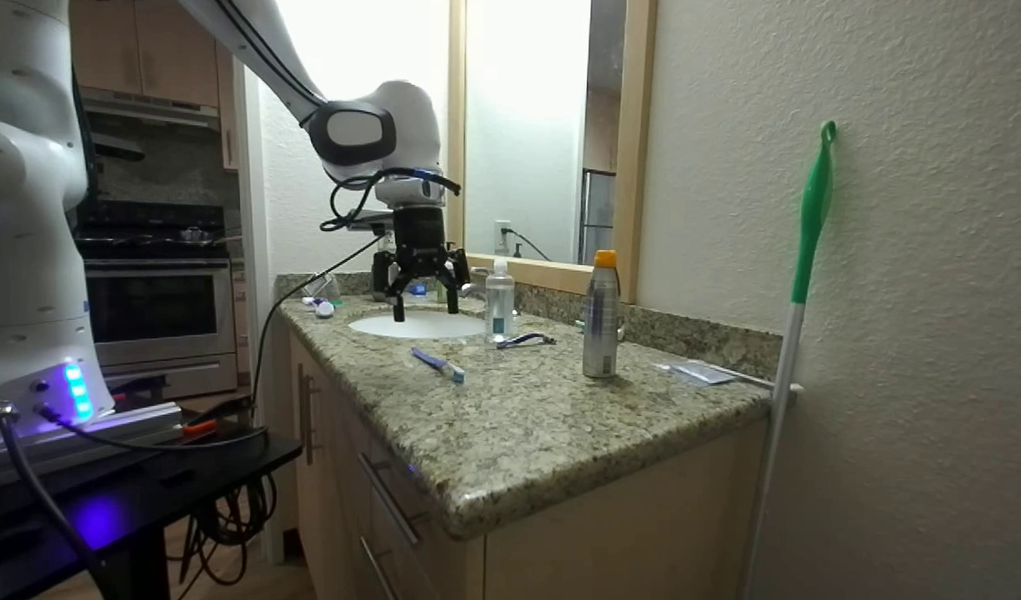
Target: Pick the toothbrush on the counter and put it in the cup
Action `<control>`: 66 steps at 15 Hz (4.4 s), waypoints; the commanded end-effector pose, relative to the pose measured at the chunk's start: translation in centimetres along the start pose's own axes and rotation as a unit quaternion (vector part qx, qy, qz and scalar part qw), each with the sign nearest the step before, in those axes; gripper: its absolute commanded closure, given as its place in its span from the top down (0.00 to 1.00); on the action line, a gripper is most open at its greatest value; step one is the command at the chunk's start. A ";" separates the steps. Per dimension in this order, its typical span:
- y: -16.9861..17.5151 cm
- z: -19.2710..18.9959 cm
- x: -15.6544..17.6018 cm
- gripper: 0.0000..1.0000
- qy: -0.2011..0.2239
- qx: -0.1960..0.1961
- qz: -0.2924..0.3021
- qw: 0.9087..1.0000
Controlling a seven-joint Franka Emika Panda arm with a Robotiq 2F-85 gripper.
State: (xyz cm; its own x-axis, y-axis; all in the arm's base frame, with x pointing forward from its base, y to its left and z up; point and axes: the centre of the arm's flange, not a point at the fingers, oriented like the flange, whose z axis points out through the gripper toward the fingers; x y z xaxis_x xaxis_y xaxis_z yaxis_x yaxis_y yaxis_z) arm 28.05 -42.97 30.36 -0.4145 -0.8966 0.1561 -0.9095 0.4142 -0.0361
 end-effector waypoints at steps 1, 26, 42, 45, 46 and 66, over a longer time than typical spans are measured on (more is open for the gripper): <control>-0.4 0.2 0.0 1.00 0.001 -0.003 0.002 1.000; -3.1 9.0 3.3 0.16 -0.009 -0.063 0.052 0.997; 1.3 -12.3 1.1 0.01 0.285 0.099 -0.149 0.941; -3.4 -10.2 4.7 0.06 0.276 0.096 -0.142 0.946; -3.3 -10.2 4.8 0.06 0.274 0.097 -0.140 0.946; -5.6 -25.1 -17.9 0.06 0.503 0.402 -0.299 0.704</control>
State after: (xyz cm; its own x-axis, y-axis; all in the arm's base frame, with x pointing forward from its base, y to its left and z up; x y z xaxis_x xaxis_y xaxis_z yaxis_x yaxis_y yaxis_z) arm 41.35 -25.26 52.58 -0.0852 -0.1401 0.9865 -0.8029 -0.5766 -0.1513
